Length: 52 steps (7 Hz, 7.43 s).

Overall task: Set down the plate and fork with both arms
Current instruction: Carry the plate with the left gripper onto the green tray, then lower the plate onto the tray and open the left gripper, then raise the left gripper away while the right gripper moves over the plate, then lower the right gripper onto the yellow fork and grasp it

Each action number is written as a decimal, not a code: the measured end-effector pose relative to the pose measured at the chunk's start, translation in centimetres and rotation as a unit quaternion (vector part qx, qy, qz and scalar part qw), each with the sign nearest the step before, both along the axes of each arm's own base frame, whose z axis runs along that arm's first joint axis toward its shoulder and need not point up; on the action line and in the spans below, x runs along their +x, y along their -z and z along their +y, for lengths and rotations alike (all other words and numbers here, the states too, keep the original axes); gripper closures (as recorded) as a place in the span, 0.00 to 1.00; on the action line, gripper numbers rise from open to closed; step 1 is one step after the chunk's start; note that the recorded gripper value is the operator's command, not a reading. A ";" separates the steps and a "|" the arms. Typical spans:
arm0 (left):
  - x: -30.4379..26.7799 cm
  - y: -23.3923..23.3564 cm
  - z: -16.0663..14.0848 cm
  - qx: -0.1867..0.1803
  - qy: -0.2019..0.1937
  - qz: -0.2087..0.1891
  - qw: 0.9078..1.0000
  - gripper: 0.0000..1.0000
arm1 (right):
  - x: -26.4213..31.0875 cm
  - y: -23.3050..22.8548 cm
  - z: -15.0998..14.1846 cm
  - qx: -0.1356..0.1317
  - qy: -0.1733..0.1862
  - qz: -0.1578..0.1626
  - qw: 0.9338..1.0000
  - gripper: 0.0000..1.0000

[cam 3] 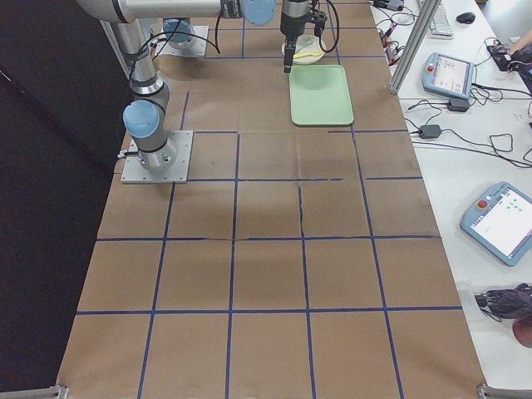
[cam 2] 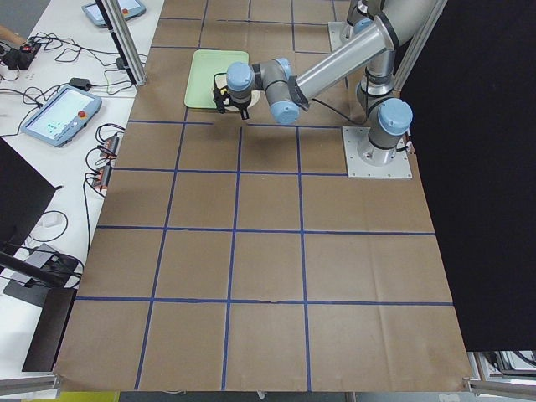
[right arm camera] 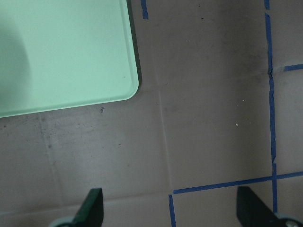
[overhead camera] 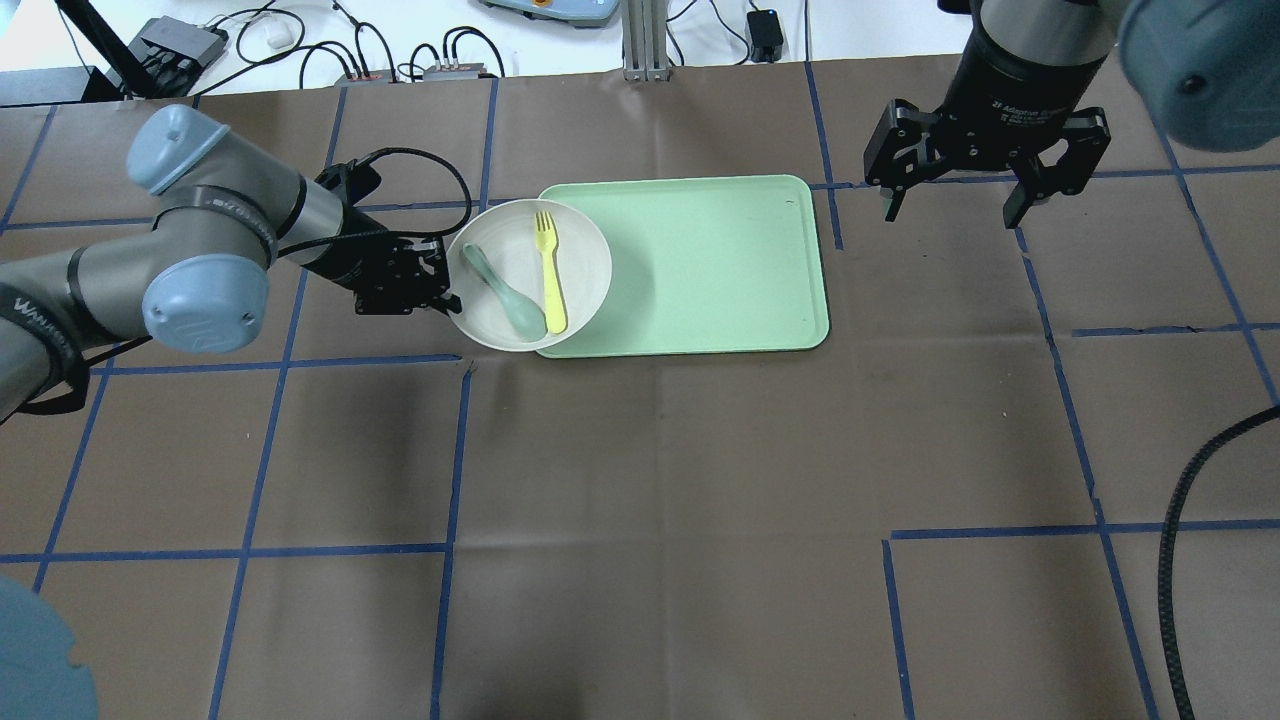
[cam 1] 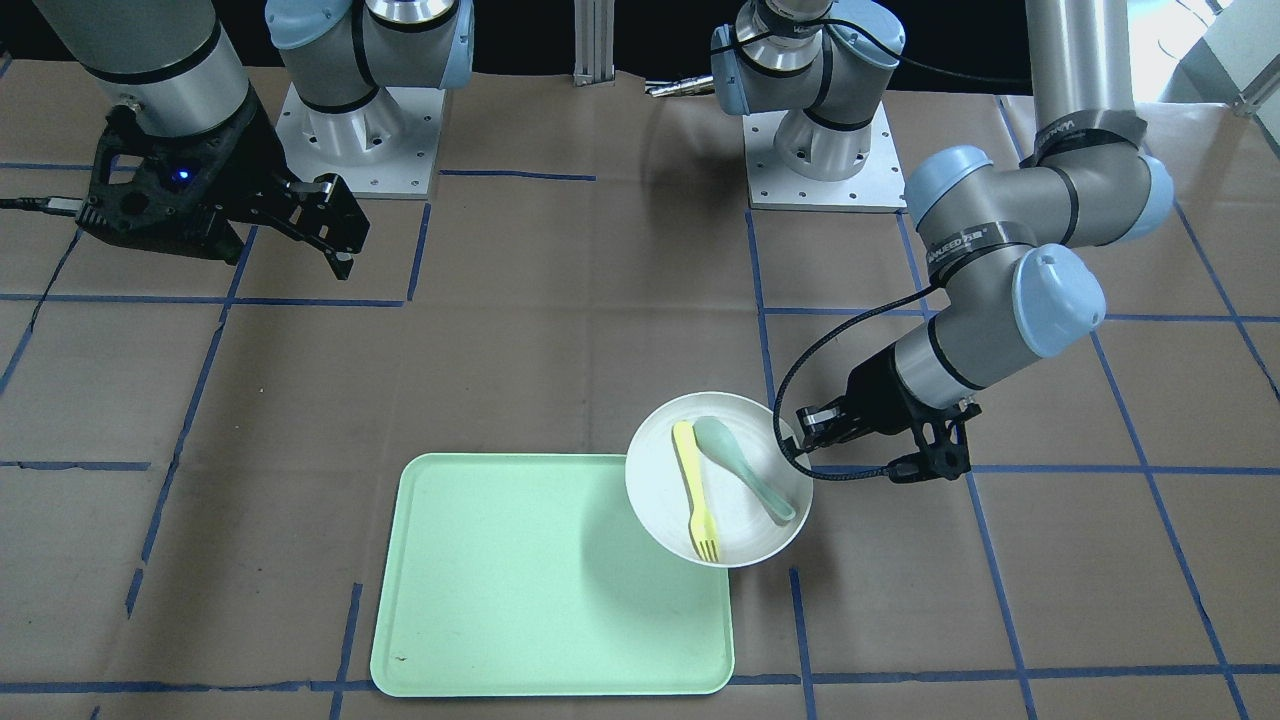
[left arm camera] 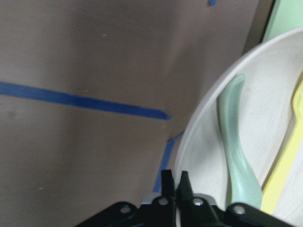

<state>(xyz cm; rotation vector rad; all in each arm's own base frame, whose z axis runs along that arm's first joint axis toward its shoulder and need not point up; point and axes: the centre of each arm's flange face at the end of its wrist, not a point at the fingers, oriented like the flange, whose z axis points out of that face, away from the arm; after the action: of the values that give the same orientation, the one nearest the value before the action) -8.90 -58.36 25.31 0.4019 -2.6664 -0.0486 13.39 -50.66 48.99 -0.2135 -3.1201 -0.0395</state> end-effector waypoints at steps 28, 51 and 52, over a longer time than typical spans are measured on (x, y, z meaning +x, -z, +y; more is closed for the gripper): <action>-2.8 -26.4 16.0 0.061 0.157 -0.194 0.966 0.00 | 8.0 4.0 -8.3 -0.040 -0.072 -0.009 0.997 0.00; -2.8 -23.5 12.2 0.051 0.184 -0.186 0.964 0.00 | 19.4 28.6 -19.2 -0.013 -0.184 0.001 0.983 0.49; -2.8 -23.5 12.1 0.048 0.184 -0.188 0.964 0.00 | 19.4 29.0 -19.2 -0.009 -0.183 0.001 0.983 0.49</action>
<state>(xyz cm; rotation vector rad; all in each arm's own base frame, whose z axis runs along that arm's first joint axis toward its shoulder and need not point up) -11.67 -46.22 48.77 -0.0728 -3.0896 -0.2378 32.77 -69.85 19.97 0.3616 -3.1006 -0.0069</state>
